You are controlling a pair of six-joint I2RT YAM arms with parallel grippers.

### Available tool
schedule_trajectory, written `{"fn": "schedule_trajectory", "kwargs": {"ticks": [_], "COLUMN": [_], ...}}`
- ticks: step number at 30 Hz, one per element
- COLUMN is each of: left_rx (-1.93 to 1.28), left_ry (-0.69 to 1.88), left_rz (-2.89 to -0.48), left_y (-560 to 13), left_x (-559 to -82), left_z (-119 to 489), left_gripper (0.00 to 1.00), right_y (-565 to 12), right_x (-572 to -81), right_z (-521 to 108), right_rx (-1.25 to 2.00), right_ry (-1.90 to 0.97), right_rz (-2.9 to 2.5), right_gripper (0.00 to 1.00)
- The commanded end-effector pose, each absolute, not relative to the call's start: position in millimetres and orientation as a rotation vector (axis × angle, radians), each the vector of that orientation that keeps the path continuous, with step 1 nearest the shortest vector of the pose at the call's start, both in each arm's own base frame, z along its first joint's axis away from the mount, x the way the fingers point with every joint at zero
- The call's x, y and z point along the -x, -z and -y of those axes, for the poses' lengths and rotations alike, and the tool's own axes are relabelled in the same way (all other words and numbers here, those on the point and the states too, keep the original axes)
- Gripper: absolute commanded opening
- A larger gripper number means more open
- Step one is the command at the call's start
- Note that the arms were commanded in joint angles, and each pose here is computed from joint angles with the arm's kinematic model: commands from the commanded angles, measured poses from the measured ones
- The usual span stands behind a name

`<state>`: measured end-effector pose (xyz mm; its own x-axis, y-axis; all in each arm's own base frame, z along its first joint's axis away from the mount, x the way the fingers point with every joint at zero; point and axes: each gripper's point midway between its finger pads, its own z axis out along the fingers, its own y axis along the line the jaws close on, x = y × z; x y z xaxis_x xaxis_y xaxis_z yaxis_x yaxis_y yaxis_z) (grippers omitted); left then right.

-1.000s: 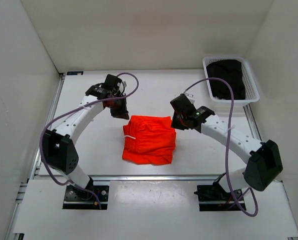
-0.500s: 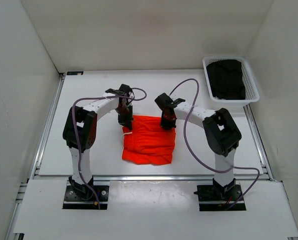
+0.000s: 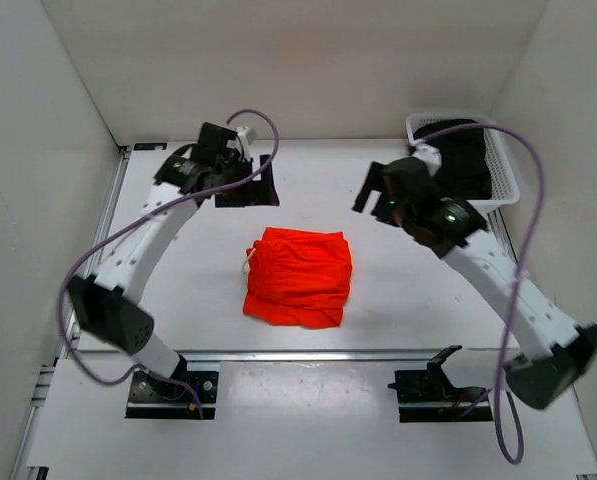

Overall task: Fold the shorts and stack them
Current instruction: Fold the shorts

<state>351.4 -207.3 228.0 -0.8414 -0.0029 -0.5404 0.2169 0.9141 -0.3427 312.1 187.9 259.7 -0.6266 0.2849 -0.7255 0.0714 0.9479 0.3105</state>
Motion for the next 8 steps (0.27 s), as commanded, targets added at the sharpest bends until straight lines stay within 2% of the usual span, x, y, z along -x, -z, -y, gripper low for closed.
{"fn": "schedule_trajectory", "kwargs": {"ticks": [1,8], "left_rx": [-0.156,0.01], "left_ry": [0.565,0.527], "left_rz": [-2.36,-2.25], "left_y": [-295.0,-310.6], "left_x": [-317.5,-271.5], "left_z": [190.6,145.0], "left_gripper": [1.0,1.0], "right_y": [-244.7,-226.1], "right_x": [-283.8,-239.0], "right_z": [-118.3,-66.6], "right_rx": [-0.323,-0.396], "right_ry": [-0.032,0.065], "right_rz": [-2.253,-2.241], "right_gripper": [1.0,1.0]}}
